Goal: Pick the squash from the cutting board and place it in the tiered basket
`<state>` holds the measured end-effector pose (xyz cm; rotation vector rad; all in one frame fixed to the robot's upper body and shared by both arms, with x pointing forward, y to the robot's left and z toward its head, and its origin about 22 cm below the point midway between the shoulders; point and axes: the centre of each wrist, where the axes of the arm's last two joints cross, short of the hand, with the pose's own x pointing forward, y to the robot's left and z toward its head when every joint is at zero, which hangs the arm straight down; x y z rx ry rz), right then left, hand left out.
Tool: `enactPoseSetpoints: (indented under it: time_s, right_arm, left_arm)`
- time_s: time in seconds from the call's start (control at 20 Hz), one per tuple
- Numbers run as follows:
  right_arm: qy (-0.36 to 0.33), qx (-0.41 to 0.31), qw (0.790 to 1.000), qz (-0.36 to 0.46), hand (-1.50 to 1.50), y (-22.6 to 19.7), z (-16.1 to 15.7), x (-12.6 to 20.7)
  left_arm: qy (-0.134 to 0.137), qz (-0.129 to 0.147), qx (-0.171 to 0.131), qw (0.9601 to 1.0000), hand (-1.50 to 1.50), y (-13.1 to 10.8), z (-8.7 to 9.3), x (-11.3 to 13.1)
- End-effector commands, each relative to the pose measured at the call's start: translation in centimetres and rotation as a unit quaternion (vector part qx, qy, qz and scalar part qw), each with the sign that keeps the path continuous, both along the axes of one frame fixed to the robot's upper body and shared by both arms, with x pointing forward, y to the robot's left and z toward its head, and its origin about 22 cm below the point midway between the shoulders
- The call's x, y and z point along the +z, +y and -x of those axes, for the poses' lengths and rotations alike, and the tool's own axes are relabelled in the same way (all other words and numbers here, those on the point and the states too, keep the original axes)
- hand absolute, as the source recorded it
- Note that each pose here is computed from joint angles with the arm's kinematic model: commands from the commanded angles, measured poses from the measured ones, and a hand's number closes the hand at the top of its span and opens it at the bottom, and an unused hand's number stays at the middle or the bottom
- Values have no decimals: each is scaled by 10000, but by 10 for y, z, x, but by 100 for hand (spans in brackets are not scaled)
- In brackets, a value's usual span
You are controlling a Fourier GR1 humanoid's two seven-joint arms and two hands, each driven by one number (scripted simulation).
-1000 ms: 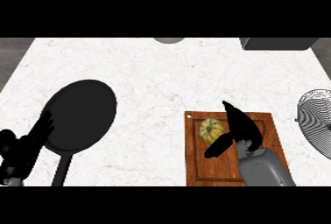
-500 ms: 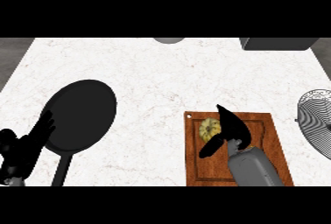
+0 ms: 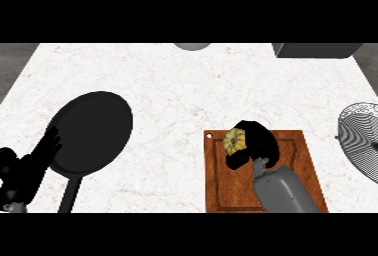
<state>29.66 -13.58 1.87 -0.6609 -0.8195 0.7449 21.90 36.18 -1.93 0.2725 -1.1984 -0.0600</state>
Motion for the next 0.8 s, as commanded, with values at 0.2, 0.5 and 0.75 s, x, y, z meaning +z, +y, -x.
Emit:
enactPoseSetpoints:
  time_s: [0.2, 0.5, 0.75]
  right_arm:
    - [-507, -344, 9981, 113, 150, -4, 16, 29]
    - [-1181, 501, 9900, 588, 150, 76, 111, 41]
    - [-2074, 189, 9720, 1092, 150, 80, 152, 97]
  left_arm:
    - [-11, 0, -105, 9999, 0, 8, 16, 11]
    - [18, -11, 45, 10000, 0, 1, 7, 5]
    - [78, 2, 84, 9999, 0, -6, 5, 1]
